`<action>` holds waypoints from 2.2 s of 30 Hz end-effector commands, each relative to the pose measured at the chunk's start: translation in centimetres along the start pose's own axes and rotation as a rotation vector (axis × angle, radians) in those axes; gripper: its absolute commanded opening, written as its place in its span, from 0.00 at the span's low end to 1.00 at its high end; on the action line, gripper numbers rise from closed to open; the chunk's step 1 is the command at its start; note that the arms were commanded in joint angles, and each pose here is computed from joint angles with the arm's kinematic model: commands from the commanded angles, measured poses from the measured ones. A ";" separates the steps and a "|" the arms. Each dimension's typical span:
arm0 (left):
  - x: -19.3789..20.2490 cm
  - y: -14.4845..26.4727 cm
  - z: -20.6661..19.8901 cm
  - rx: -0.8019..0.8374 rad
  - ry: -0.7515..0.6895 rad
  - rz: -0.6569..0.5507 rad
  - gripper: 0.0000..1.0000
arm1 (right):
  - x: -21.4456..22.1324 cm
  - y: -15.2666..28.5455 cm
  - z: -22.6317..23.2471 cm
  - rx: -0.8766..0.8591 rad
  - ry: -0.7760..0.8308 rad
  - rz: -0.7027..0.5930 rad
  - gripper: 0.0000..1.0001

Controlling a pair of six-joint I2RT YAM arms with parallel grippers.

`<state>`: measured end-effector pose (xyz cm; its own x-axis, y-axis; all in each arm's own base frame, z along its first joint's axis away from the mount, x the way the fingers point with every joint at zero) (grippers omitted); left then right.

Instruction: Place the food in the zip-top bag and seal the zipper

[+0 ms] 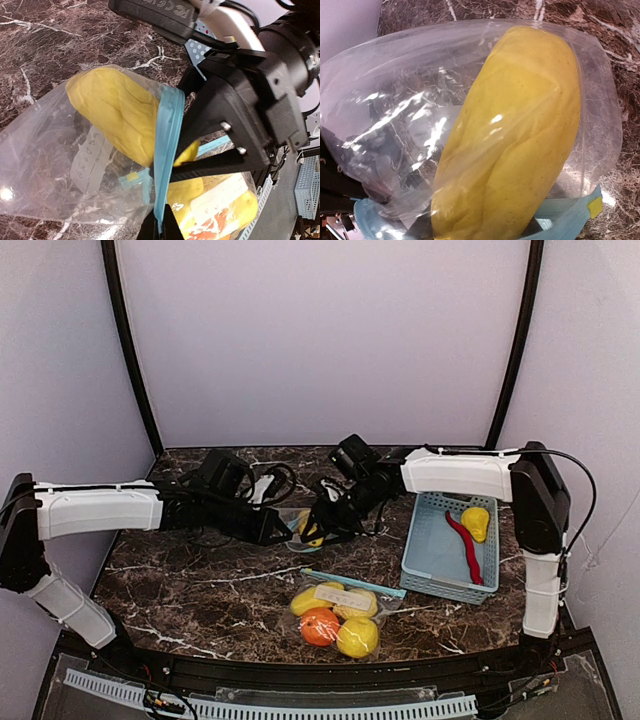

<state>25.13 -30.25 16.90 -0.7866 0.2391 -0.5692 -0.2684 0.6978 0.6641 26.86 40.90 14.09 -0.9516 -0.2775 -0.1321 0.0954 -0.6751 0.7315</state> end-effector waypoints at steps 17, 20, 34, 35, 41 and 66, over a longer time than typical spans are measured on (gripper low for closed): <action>-0.5 0.5 -2.4 0.211 0.182 -0.133 0.01 | -4.6 1.1 -0.2 -0.147 -0.412 -0.301 0.49; -0.5 0.5 -2.0 0.184 0.224 -0.139 0.01 | -5.1 1.8 0.3 -0.128 -0.371 -0.320 0.63; -2.6 0.8 1.7 0.076 0.407 -0.249 0.01 | -1.6 7.6 1.5 0.032 -0.030 -0.319 0.71; -2.7 0.9 2.0 0.075 0.411 -0.251 0.01 | -1.4 7.7 1.1 0.059 -0.004 -0.315 0.71; -2.7 1.0 2.2 0.071 0.410 -0.233 0.01 | -1.1 6.4 -1.5 0.212 0.153 -0.247 0.69; -2.4 1.5 2.7 0.047 0.407 -0.220 0.01 | -6.2 1.9 -2.2 0.198 0.412 -0.224 0.36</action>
<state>28.34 -28.50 17.07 -0.8773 -0.1963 -0.4379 -0.4283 0.7319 0.5300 33.26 38.53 14.04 -0.7946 -0.3869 -0.4680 -0.2088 -0.5497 0.8088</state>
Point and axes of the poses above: each gripper's point midway between its finger pads, its own y axis back along the fingers, its own z axis along the line the jaws close on, x = y × z, the point moved 3 cm from there along y, back along the fingers, and after that the axes turned 1 degree about -y, right-handed, at the moved point
